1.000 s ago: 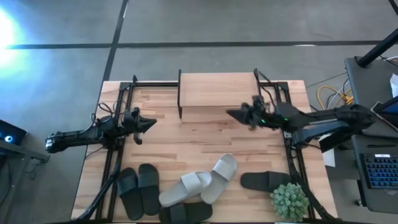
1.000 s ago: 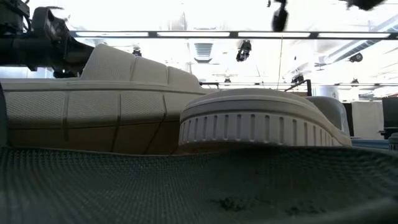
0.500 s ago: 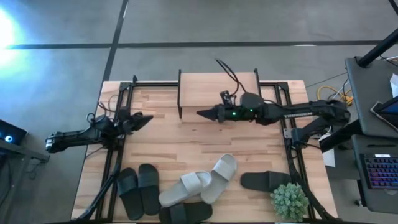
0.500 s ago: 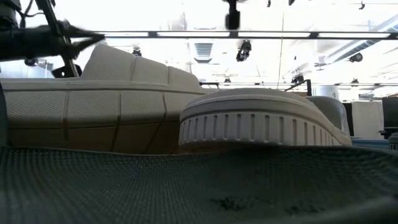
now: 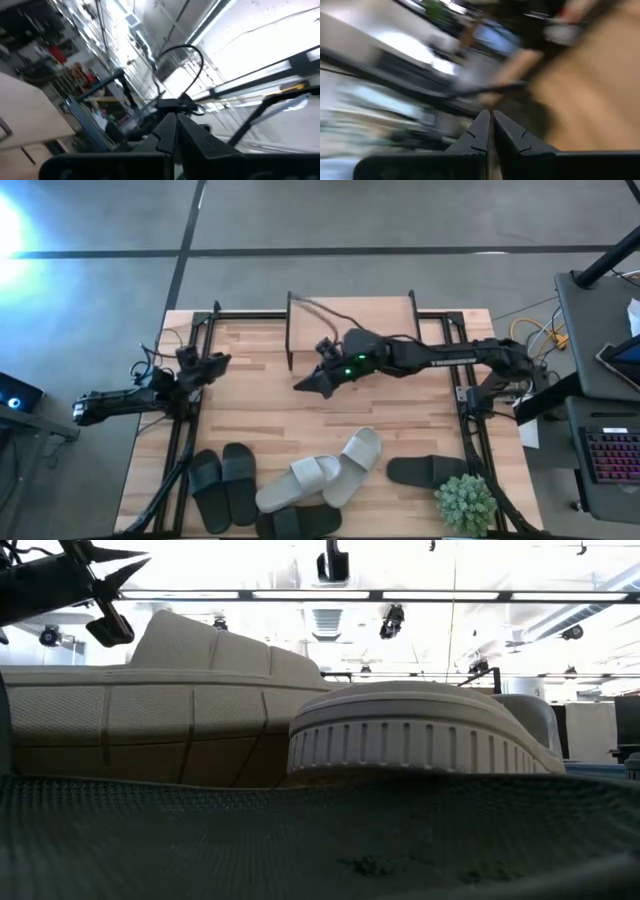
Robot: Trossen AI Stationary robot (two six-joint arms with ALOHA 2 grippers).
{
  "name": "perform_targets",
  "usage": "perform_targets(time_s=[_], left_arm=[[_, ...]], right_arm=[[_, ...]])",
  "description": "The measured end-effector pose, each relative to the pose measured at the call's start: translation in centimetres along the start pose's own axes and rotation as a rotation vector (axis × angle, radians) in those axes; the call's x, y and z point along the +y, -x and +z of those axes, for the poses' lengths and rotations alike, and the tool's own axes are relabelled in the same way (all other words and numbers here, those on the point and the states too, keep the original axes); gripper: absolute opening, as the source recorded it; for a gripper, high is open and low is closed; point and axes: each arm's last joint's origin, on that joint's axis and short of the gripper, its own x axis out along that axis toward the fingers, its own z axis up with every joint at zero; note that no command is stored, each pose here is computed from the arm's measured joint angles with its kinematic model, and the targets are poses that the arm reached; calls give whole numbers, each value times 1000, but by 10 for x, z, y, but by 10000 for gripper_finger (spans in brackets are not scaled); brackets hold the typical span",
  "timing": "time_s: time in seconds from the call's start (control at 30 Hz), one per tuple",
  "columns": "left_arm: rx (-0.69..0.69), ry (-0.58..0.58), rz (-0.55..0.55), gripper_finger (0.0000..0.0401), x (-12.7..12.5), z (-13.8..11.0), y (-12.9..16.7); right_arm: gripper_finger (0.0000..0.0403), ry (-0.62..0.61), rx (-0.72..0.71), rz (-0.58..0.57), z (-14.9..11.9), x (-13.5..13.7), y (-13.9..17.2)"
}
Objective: Pick and place slides into the shelf
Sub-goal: Put the gray slide on the shelf
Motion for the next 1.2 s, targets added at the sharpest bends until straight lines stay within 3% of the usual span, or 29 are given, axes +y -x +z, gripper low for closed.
perform_targets(time_s=[0.13,0.3,0.5,0.8,0.97,1.2], left_arm=[[20,-12,6,0,-2,1,-2],[17,-58,-1,0,-8,5,-6],[63,-86,64,0,-1,-2,-10],[163,-31,108,0,8,-11,-14],[249,-56,99,0,12,-17,-14],[479,-91,-34,0,13,-26,-14]], right_arm=[[19,35,189,-226,-5,5,4],[65,104,459,-547,-41,18,9],[133,241,518,-840,-73,35,17],[173,187,453,-896,-117,59,10],[167,42,426,-917,-144,67,4],[159,-71,415,-912,-171,75,-22]])
